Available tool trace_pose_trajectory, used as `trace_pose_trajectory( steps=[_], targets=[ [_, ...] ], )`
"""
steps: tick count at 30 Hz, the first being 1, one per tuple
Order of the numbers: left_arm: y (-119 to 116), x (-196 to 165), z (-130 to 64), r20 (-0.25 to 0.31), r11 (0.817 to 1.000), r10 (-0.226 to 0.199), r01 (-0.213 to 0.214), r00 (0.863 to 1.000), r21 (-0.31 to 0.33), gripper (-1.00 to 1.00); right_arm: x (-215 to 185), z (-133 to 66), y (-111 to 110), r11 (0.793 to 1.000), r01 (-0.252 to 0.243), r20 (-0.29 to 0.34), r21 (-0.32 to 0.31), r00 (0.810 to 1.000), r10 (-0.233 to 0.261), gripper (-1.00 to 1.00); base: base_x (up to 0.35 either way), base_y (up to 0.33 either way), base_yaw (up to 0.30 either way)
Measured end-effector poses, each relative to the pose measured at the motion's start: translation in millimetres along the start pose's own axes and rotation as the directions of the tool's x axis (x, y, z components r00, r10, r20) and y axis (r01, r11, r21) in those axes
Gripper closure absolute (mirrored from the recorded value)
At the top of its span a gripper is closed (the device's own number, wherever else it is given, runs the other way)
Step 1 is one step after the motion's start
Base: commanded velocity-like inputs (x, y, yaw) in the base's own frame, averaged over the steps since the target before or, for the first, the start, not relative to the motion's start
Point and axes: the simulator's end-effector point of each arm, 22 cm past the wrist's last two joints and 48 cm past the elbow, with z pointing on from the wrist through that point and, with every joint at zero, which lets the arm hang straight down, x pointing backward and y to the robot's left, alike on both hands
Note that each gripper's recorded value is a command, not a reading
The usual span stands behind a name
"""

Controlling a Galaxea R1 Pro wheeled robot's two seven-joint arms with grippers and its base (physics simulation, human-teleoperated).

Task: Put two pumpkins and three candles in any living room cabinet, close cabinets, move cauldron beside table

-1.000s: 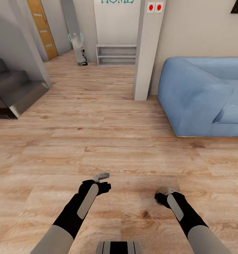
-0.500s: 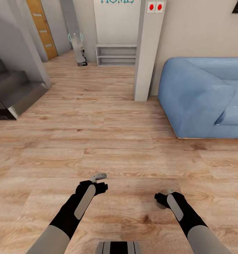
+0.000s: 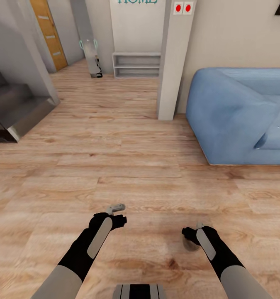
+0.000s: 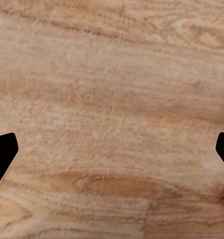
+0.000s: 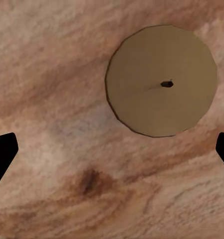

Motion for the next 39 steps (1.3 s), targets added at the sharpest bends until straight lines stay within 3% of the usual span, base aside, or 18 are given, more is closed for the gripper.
trace_pose_trajectory(
  steps=[10,31,39],
  targets=[
    [0.7,-0.4,0.2,0.002,1.000,-0.001,0.001,1.000,-0.002,-1.00,-0.2,0.0,0.2,1.000,0.000,0.000,0.000,1.000,0.000,-1.00,0.176,-0.080,0.000],
    [0.6,-2.3,-0.8,0.004,1.000,-0.012,0.012,1.000,-0.001,-1.00,-0.2,0.2,0.1,1.000,0.001,-0.002,0.001,1.000,-0.001,-1.00,0.005,-0.047,0.000],
    [-8.6,-25.9,-10.8,0.058,0.999,-0.025,0.023,0.998,0.036,-1.00,9.9,10.4,-3.9,1.000,0.003,-0.025,0.012,1.000,-0.003,-1.00,0.000,0.000,0.000]
  ],
)
